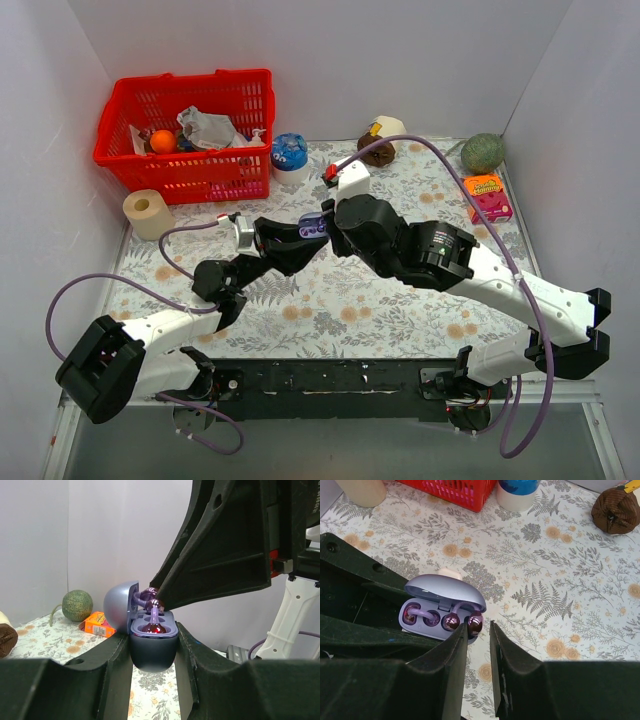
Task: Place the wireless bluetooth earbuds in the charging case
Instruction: Place the earbud in the charging case.
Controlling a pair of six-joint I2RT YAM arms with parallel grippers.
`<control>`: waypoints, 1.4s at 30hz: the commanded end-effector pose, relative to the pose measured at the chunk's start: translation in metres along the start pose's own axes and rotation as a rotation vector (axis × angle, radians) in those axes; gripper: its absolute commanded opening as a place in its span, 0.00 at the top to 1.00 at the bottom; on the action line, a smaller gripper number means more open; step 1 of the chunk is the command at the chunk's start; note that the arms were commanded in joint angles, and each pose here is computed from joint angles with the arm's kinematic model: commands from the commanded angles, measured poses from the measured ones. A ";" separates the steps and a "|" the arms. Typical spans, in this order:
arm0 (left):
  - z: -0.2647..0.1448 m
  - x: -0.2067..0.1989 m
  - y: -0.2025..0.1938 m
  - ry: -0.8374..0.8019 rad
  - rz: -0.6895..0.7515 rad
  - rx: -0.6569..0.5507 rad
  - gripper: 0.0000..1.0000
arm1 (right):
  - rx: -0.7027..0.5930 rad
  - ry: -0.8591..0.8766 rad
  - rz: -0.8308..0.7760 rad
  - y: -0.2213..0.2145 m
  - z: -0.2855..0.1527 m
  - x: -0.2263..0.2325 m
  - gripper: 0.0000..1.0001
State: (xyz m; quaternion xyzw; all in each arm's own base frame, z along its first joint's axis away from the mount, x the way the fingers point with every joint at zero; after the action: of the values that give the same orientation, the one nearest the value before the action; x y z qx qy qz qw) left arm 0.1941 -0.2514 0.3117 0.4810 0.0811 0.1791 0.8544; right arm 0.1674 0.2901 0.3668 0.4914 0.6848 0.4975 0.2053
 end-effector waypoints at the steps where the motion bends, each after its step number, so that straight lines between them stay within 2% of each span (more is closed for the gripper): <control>1: 0.005 -0.014 0.070 -0.062 0.144 -0.313 1.00 | -0.019 0.055 0.033 0.014 -0.011 0.011 0.67; 8: 0.003 -0.013 0.070 -0.051 0.145 -0.313 1.00 | -0.036 0.086 0.054 0.025 -0.021 0.013 0.64; 17: 0.002 -0.013 0.074 -0.040 0.130 -0.325 1.00 | -0.120 0.133 0.103 0.048 -0.050 0.002 0.60; 20: 0.002 -0.015 0.079 -0.040 0.081 -0.333 1.00 | -0.204 0.130 0.131 0.058 -0.062 -0.013 0.60; 24: 0.001 -0.027 0.090 -0.116 0.011 -0.342 1.00 | -0.234 0.138 0.145 0.055 -0.071 -0.024 0.60; 30: -0.004 -0.051 0.099 -0.293 -0.056 -0.335 1.00 | -0.225 0.230 0.134 0.049 -0.081 -0.021 0.64; 33: -0.006 -0.059 0.096 -0.360 -0.091 -0.314 1.00 | -0.180 0.263 0.094 0.040 -0.077 -0.015 0.64; 37: -0.010 -0.061 0.093 -0.378 -0.118 -0.314 1.00 | -0.104 0.254 0.052 0.030 -0.070 -0.010 0.64; 42: -0.009 -0.062 0.095 -0.377 -0.117 -0.313 1.00 | -0.091 0.248 0.045 0.026 -0.067 -0.010 0.64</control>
State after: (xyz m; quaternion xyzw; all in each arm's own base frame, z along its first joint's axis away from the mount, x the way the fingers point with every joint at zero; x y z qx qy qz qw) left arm 0.1570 -0.2556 0.3223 0.4913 0.0909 -0.0219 0.8660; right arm 0.1358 0.2536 0.4032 0.4415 0.6752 0.5747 0.1375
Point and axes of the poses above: each gripper's point midway between its finger pads, its own z axis out along the fingers, its own x axis along the line the jaws close on, y = z × x, the point moved 4 cm from there along -z, back along the fingers, and after that the axes turned 12 degrees about z, right-handed, at the moved point
